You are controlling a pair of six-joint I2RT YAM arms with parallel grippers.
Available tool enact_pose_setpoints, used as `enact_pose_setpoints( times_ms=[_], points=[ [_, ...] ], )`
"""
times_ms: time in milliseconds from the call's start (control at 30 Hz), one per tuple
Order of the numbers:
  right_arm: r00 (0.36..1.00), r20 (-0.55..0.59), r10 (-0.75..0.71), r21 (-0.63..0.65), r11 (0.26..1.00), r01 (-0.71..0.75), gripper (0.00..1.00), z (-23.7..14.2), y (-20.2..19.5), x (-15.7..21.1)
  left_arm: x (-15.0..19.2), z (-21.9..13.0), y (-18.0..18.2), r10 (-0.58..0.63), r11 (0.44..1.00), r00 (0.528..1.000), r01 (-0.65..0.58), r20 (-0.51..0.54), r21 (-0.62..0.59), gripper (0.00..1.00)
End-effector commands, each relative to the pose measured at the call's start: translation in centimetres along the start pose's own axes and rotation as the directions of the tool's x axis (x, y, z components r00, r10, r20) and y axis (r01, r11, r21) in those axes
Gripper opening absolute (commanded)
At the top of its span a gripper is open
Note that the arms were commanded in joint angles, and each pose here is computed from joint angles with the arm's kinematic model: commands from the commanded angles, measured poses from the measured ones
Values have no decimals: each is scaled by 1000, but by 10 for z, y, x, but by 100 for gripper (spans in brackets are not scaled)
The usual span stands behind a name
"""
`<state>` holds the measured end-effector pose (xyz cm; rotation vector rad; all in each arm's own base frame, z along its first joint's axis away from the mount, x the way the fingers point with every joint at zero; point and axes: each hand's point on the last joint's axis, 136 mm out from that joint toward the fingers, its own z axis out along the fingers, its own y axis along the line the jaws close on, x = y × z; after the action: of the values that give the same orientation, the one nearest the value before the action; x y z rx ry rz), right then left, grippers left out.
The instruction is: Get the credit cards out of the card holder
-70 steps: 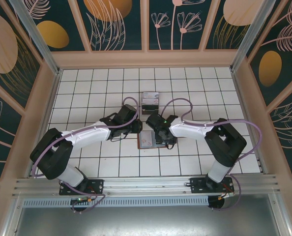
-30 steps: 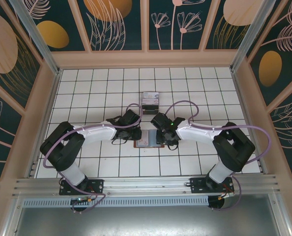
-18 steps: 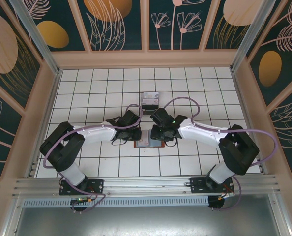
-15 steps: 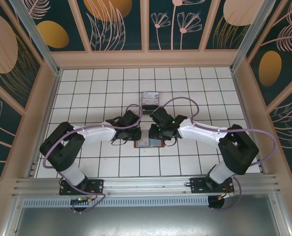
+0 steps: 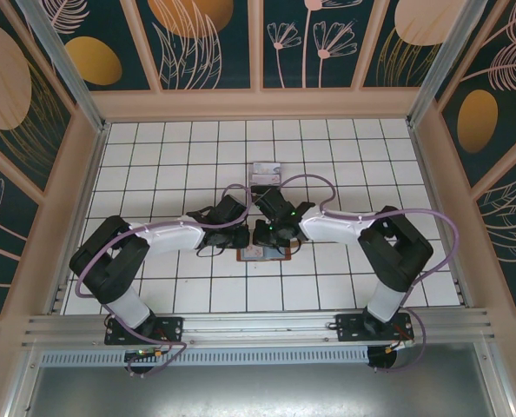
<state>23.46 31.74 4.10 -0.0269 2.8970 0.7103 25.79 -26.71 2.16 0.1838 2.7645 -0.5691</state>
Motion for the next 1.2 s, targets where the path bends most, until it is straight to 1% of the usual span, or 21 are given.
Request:
enact_pose_setpoints(
  times_ms=[0,267,400,700,1033,1167],
  points=[
    [1000,9,-23,-15,1000,23,18,1,9,-7,20,3,8,-16,1000,998,15,-65,-16,15],
    [1000,-13,-23,57,998,24,18,12,-8,-1,20,2,7,-11,1000,998,10,-65,-17,15],
    [1000,-19,-23,116,993,25,18,16,-19,2,19,1,8,-10,1000,998,9,-63,-19,15],
    [999,-6,-46,223,974,46,18,10,-33,3,16,-2,8,-12,1000,998,10,-56,-27,16],
    [999,-3,-50,238,970,49,19,7,-35,4,14,-5,10,-6,999,999,4,-50,-48,17],
    [999,5,-51,240,970,49,21,5,-33,3,13,-7,11,-1,998,999,-2,-47,-61,17]
  ],
)
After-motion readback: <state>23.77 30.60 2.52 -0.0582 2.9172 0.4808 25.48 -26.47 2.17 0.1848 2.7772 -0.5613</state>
